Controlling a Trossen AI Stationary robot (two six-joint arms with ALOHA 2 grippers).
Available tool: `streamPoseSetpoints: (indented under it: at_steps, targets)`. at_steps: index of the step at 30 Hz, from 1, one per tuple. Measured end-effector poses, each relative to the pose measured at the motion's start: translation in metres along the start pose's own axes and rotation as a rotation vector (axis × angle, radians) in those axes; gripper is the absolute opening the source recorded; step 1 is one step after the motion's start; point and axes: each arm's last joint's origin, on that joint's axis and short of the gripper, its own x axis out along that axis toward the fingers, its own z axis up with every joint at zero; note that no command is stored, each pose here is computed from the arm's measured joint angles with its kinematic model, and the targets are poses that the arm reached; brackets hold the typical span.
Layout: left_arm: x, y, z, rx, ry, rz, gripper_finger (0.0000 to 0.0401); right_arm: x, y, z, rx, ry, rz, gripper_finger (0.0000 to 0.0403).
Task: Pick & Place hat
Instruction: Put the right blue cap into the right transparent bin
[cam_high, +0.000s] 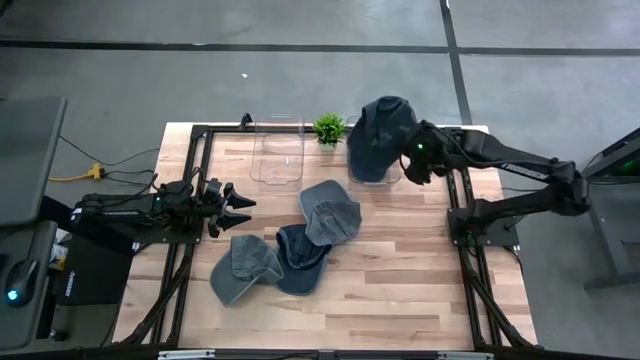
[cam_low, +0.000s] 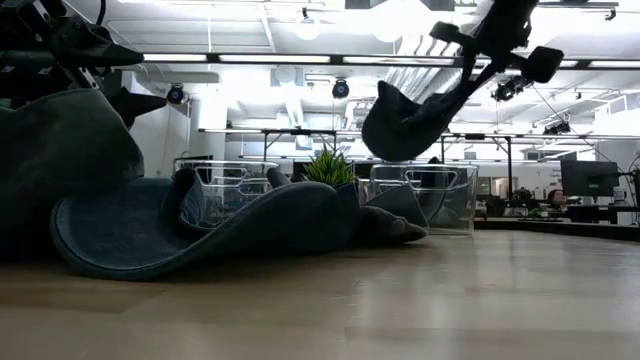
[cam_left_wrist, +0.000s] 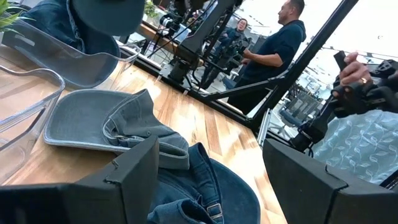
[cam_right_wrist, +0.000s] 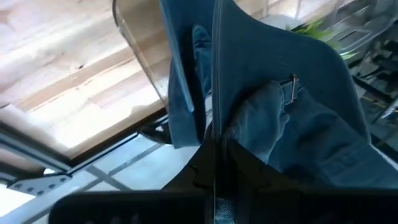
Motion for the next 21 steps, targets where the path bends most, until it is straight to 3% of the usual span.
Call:
streamPoseSetpoints:
  at_steps: [12, 21]
  targets:
    - [0.0, 0.0, 0.0, 0.0, 0.0, 0.0, 0.0266, 0.04, -0.015, 0.007, -0.057, -0.02, 0.07, 0.001]
    - [0.0, 0.0, 0.0, 0.0, 0.0, 0.0, 0.0266, 0.053, -0.013, 0.007, -0.078, -0.024, 0.136, 0.001]
